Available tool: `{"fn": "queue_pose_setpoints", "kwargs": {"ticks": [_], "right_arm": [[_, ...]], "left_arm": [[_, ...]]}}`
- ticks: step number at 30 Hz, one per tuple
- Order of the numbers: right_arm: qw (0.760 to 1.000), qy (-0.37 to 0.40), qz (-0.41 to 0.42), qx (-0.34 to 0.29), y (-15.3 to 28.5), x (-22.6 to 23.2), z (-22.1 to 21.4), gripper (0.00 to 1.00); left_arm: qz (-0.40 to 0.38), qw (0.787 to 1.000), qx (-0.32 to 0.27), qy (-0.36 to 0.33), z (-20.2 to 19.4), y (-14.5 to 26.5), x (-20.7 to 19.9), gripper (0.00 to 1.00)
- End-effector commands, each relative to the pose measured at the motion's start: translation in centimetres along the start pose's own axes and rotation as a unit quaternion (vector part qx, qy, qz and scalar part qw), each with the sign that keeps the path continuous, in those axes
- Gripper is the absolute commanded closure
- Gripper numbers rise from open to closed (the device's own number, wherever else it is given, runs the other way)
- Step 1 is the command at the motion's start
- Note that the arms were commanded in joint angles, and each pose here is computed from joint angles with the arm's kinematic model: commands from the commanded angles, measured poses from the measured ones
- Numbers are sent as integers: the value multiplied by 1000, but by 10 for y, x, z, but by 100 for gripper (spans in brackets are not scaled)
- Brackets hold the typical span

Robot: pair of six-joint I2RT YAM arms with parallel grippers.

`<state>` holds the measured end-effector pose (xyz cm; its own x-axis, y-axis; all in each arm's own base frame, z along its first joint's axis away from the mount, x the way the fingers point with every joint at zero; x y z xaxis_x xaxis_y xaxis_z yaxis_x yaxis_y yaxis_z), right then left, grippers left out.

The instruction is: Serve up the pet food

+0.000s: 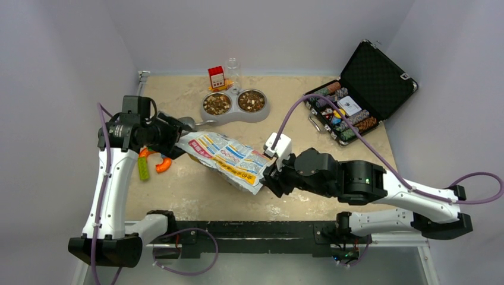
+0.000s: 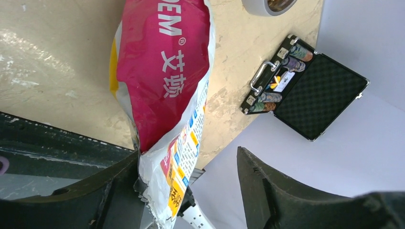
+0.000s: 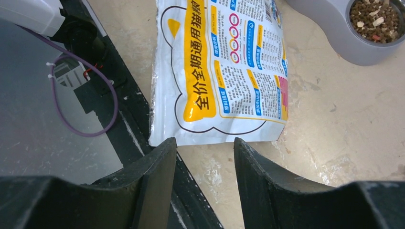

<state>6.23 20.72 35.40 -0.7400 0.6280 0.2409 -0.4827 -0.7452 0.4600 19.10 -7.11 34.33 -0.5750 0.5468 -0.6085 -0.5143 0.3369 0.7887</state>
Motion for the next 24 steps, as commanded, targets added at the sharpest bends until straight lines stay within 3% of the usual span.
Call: {"fn": "queue_pose_setpoints", "kwargs": {"ticks": [1,5,8,12,15,17,24], "right_arm": [[1000,-8,9,-18,2,5,12,49],[1000,-1,14,-14,0,7,13,49],[1000,9,9,-8,-5,9,13,49],[999,32,-12,6,-16,11,17,49],[999,44,-13,16,-25,15,18,49],[999,45,-5,20,-30,19,19,49],[998,56,19,33,-41,28,20,48]], "left_arm": [[-5,1000,-3,-1,-9,6,10,31],[2,1000,-2,1,-13,2,19,43],[1,1000,-2,5,-15,0,23,61],[14,1000,-12,-1,-17,4,28,69],[26,999,-25,-9,-18,5,34,83],[31,999,-35,-17,-18,6,37,100],[27,998,-56,-17,-16,2,41,100]]}}
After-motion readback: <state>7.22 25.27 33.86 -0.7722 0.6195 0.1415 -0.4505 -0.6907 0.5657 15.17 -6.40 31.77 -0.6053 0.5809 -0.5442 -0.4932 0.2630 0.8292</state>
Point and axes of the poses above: each gripper's point midway between its finger pads, its own y axis back along the fingers, its own x axis along the line the jaws close on, z = x × y, the point moved 9 cm from there along y, back along the fingers, and after that the axes turned 14 degrees about -y, right-handed, at the moved point
